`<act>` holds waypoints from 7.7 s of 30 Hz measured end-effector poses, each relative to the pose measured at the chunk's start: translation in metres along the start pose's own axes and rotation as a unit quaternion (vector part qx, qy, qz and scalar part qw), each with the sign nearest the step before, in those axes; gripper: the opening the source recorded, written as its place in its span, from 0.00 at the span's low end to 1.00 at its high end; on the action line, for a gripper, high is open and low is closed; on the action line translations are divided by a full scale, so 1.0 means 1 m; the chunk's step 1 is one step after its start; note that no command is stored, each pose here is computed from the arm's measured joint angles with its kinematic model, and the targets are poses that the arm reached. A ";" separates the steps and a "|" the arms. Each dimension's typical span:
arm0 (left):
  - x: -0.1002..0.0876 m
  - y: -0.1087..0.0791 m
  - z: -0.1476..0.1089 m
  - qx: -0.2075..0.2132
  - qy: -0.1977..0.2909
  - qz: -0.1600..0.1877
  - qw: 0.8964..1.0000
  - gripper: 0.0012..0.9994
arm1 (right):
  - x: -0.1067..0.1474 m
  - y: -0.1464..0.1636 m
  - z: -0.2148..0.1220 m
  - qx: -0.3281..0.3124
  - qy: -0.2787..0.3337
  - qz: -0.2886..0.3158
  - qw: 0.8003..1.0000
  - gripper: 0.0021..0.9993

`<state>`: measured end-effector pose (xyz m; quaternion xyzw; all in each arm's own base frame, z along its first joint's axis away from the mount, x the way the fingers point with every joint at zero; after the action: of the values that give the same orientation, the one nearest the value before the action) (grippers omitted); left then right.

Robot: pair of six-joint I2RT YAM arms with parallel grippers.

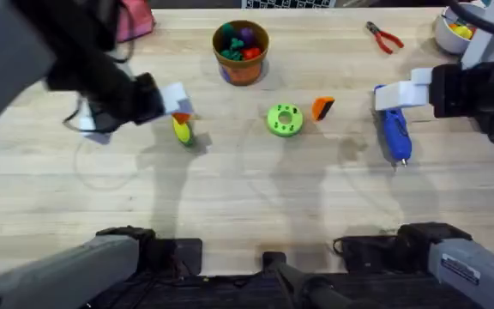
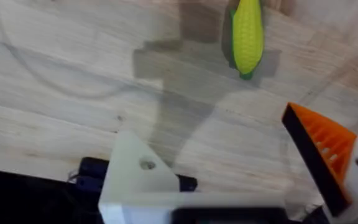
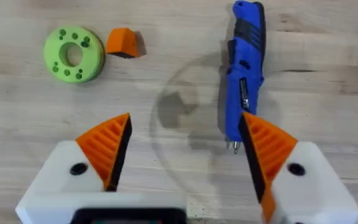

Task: Pick up the gripper from the table and insert it into the empty holder that is missing its gripper. Then pick up a screw, insert it into the mounting hole, and use the screwdriver to tighten it. Finally, clean up the table by picking up the vegetable and placing it into the bucket.

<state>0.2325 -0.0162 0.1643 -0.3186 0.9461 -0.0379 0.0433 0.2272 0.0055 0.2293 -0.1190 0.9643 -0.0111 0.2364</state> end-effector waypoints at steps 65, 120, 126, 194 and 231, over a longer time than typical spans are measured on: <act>-0.031 -0.075 0.024 0.031 0.007 0.086 0.996 0.00 | 0.002 0.001 0.000 -0.001 0.005 0.000 1.000 0.99; -0.048 -0.092 -0.076 0.129 -0.211 0.303 0.920 0.99 | 0.002 0.000 0.000 -0.001 0.005 0.000 1.000 0.99; -0.056 -0.100 -0.083 0.143 -0.237 0.301 0.912 0.99 | 0.002 0.000 0.000 -0.001 0.005 0.000 1.000 0.99; 0.062 -0.028 -0.030 0.423 -0.547 0.365 0.624 0.99 | 0.002 0.000 0.000 -0.001 0.005 0.000 1.000 0.99; 0.147 -0.027 -0.003 0.551 -0.362 0.549 0.514 0.99 | 0.002 0.000 0.000 -0.001 0.005 0.000 1.000 0.99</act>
<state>0.1316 -0.1267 0.1613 0.3654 0.6249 -0.4013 0.5612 0.2253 0.0055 0.2285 -0.1191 0.9654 -0.0106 0.2318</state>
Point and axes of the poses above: each hand's point on the last joint's axis, 136 mm out from that joint toward the fingers, its own z axis out along the fingers, its own y axis along the line the jaws close on, x = y × z, the point moved 3 cm from there along -z, back along the fingers, and after that the axes turned 13 degrees about -z, right-handed, at the moved point
